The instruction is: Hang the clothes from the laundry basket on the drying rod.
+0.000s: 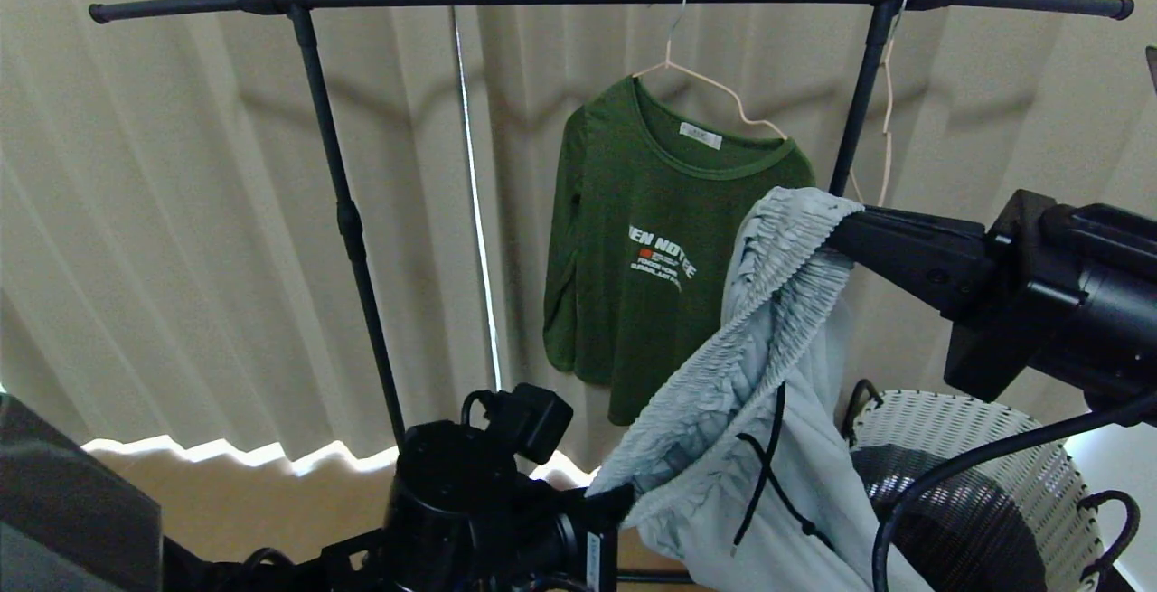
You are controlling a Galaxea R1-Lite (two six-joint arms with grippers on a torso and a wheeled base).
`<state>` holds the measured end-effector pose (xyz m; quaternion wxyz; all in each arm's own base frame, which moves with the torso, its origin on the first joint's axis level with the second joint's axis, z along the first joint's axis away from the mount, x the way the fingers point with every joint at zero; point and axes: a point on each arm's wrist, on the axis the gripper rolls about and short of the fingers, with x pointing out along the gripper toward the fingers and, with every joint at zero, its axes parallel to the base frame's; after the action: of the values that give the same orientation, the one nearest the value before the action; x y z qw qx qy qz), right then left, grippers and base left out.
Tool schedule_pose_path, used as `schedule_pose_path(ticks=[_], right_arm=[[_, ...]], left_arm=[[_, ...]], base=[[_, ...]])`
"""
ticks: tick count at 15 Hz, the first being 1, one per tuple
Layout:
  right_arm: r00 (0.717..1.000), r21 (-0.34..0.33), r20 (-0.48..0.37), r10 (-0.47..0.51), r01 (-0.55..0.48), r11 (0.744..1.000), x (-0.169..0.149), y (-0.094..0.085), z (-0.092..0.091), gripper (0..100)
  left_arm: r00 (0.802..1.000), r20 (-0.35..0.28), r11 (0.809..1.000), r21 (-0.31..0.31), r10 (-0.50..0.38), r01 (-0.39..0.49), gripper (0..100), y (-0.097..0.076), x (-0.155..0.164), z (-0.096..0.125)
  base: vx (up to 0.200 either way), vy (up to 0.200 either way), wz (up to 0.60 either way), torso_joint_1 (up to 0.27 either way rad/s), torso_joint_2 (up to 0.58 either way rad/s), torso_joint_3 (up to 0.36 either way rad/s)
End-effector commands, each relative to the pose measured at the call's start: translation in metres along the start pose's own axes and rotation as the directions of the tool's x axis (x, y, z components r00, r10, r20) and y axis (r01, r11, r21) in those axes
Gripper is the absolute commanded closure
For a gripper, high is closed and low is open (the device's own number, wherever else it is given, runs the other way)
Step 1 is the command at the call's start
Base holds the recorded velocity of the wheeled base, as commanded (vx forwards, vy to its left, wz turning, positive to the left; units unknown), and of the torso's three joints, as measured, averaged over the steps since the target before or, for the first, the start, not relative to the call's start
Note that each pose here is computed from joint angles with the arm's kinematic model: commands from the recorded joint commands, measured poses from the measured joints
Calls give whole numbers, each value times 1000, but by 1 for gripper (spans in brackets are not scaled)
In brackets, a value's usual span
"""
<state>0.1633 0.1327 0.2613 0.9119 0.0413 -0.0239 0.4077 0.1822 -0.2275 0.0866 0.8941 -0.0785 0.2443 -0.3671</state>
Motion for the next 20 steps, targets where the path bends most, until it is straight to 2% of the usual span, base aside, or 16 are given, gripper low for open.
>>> schedule_pose_path(ticks=[1,3,4,5,7,8,9,11,14,17,20], right_arm=[[997,1,-40,-63,63,998,-3,-13,-12,100],[992,6,-82,-99,100,995,-2,-21,-23,100],[991,7,-88,-100,101,995,-2,-21,-25,100],[990,8,-103,-100,102,995,0,-22,-28,100],[990,3,-101,-102,103,995,5,-23,-27,100],[990,3,-101,-102,103,995,5,-23,-27,100],[990,0,-78,-116,116,993,8,-27,-21,100],[988,-10,-42,-152,152,988,8,-35,-11,100],[973,-28,48,-224,226,974,7,-53,15,100],[952,-42,101,-290,296,954,10,-73,32,100],[944,-39,79,-321,325,945,10,-81,27,100]], left_arm=[[996,90,999,40,20,-23,100,6,-31,15],[981,187,996,64,52,-65,100,15,-61,43],[978,198,995,70,60,-75,100,16,-65,47],[966,235,986,93,112,-137,100,22,-87,74],[942,292,977,78,166,-196,100,23,-112,118],[942,292,977,78,166,-196,100,23,-112,118],[921,332,966,84,205,-245,100,24,-125,151],[888,402,947,124,225,-297,100,23,-138,186],[859,469,932,177,203,-317,100,11,-149,224],[853,490,934,189,179,-305,100,3,-144,245],[887,435,940,209,157,-268,100,-2,-126,234]], base=[[0,0,0,0,0,0],[0,0,0,0,0,0],[0,0,0,0,0,0],[0,0,0,0,0,0],[0,0,0,0,0,0],[0,0,0,0,0,0],[0,0,0,0,0,0],[0,0,0,0,0,0],[0,0,0,0,0,0],[0,0,0,0,0,0],[0,0,0,0,0,0]])
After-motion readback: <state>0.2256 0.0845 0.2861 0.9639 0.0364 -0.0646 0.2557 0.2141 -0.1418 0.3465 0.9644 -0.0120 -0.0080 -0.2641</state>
